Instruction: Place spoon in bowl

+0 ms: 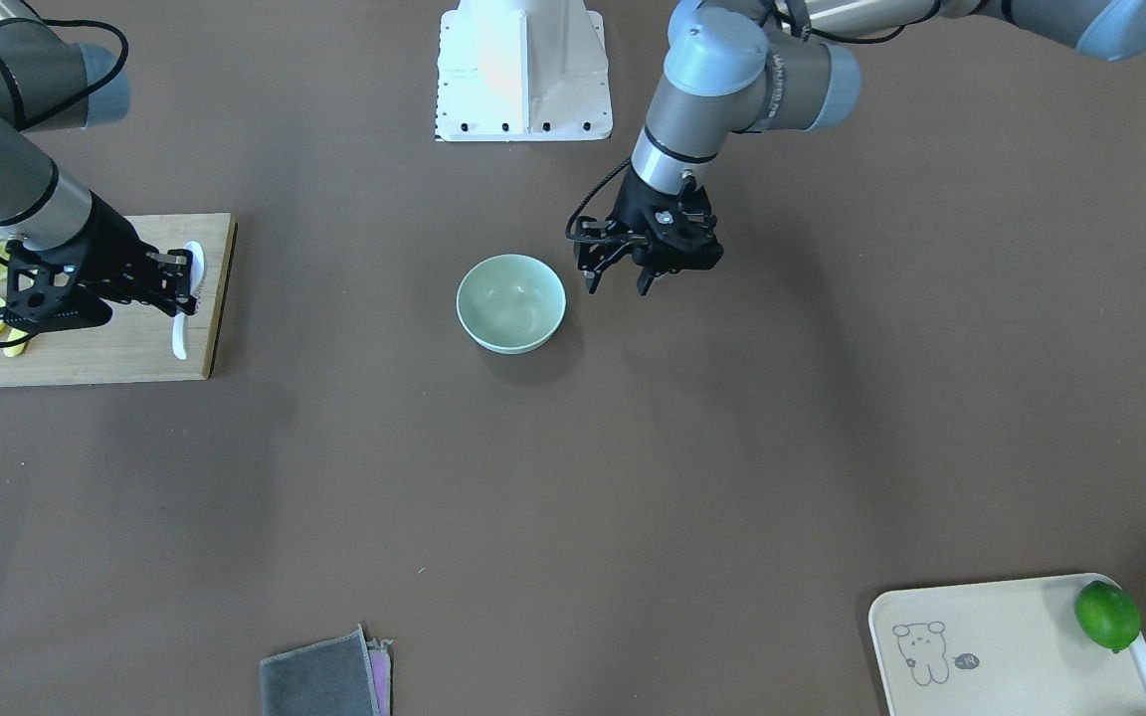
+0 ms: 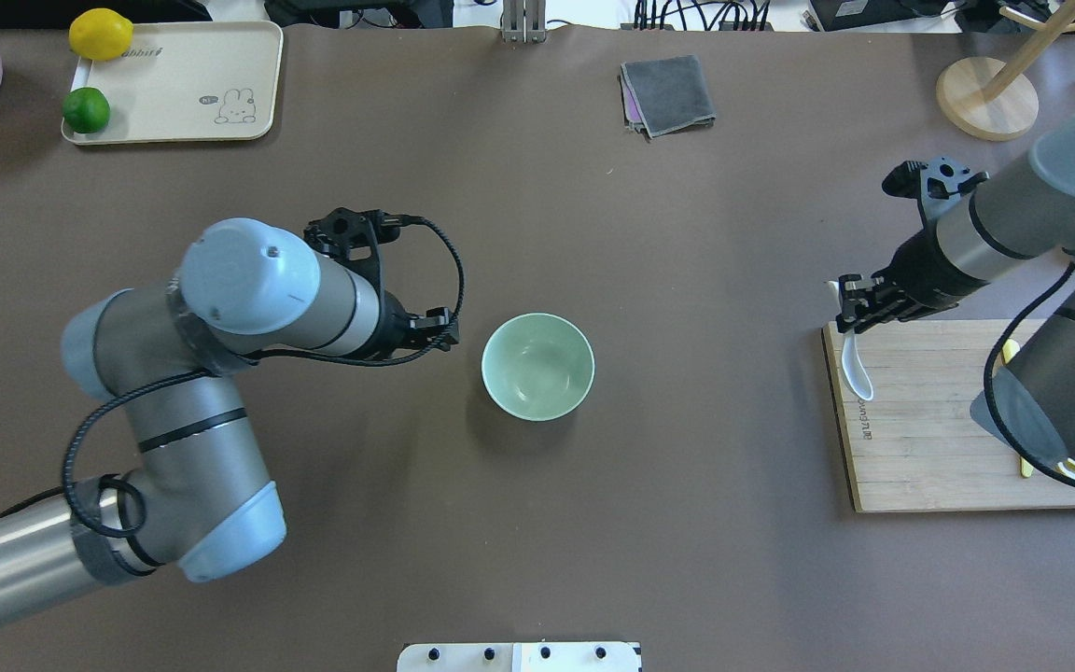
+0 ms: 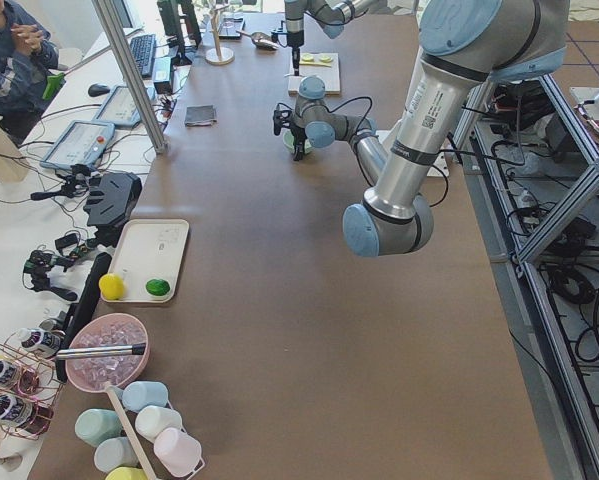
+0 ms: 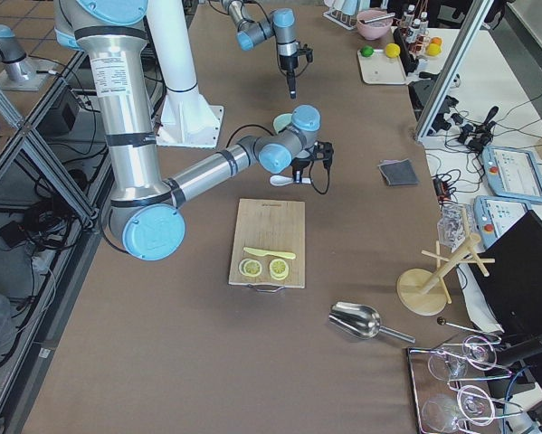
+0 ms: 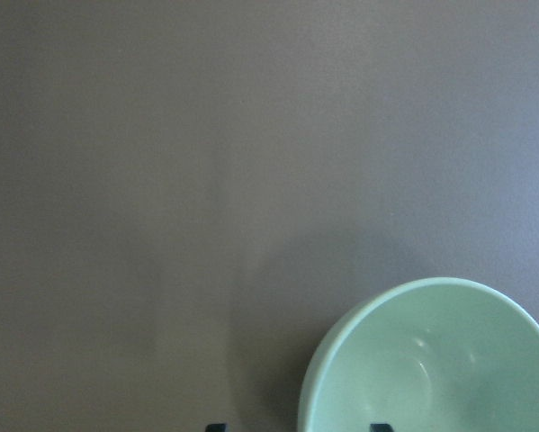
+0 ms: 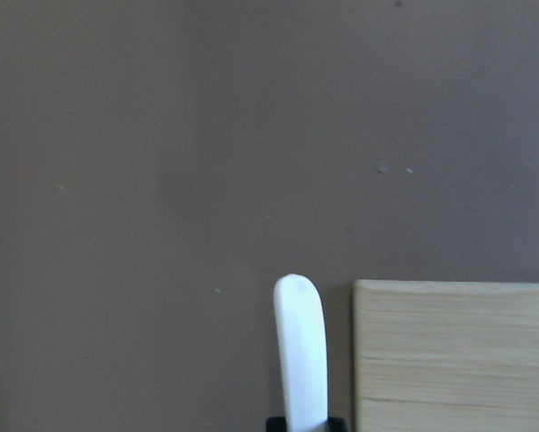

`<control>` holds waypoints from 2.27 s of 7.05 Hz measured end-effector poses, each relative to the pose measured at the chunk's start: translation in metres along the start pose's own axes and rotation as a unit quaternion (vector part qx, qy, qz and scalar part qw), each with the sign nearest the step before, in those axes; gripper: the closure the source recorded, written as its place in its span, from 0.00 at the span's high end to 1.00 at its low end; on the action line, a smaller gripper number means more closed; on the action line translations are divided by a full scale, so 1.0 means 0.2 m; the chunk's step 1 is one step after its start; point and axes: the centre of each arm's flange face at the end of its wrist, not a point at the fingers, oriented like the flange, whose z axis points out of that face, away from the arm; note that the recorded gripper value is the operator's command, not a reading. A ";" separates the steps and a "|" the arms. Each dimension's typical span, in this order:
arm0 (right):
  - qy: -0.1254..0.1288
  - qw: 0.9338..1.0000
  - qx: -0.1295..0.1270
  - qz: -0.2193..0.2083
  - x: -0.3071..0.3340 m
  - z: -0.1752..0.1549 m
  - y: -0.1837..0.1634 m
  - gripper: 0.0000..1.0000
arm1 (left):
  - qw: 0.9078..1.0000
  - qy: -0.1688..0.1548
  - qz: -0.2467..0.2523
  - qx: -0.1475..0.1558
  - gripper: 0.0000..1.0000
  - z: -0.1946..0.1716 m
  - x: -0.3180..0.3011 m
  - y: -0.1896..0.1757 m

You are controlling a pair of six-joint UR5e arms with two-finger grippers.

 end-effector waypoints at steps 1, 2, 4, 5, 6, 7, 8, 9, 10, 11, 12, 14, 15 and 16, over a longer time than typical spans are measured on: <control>-0.004 1.000 0.011 0.005 -0.33 -0.02 -0.03 0.00 | 1.000 -0.013 0.022 -0.006 0.98 -0.09 -0.27 -0.07; 0.001 0.999 0.030 0.010 -0.65 0.00 0.00 0.00 | 0.998 -0.028 0.049 -0.011 0.98 -0.17 -0.52 -0.16; 0.013 0.997 0.067 0.028 -1.15 0.09 0.06 0.00 | 0.994 -0.059 0.096 -0.012 0.98 -0.23 -0.86 -0.27; 0.026 0.996 0.082 0.036 -1.32 0.17 0.04 0.00 | 0.992 -0.066 0.105 -0.014 0.98 -0.23 -0.93 -0.30; 0.036 0.994 0.090 0.043 -1.42 0.25 0.04 0.00 | 0.992 -0.067 0.109 -0.015 0.98 -0.23 -0.95 -0.32; 0.043 0.993 0.098 0.047 -1.48 0.32 0.07 0.00 | 0.992 -0.066 0.111 -0.016 0.98 -0.22 -0.95 -0.32; 0.050 0.992 0.106 0.050 -1.51 0.38 0.12 0.00 | 0.991 -0.065 0.112 -0.016 0.98 -0.22 -0.95 -0.33; 0.054 0.991 0.114 0.054 -1.54 0.42 0.16 0.00 | 0.991 -0.064 0.112 -0.016 0.98 -0.21 -0.95 -0.33; 0.055 0.990 0.118 0.056 -1.56 0.45 0.19 0.05 | 0.991 -0.063 0.113 -0.015 0.98 -0.19 -0.96 -0.34; 0.057 0.989 0.122 0.058 -1.57 0.46 0.21 0.49 | 0.992 -0.061 0.114 -0.014 0.98 -0.18 -0.97 -0.34; 0.057 0.989 0.123 0.060 -1.57 0.46 0.21 0.99 | 0.992 -0.061 0.113 -0.014 0.98 -0.16 -0.99 -0.34; 0.056 0.988 0.126 0.066 -1.57 0.45 0.20 1.00 | 0.992 -0.064 0.110 -0.014 0.98 -0.16 -1.01 -0.34; 0.054 0.988 0.130 0.067 -1.54 0.42 0.18 1.00 | 0.992 -0.066 0.108 -0.013 0.98 -0.17 -1.04 -0.35; 0.053 0.988 0.131 0.066 -1.46 0.38 0.16 1.00 | 0.992 -0.070 0.107 -0.011 0.98 -0.19 -1.09 -0.38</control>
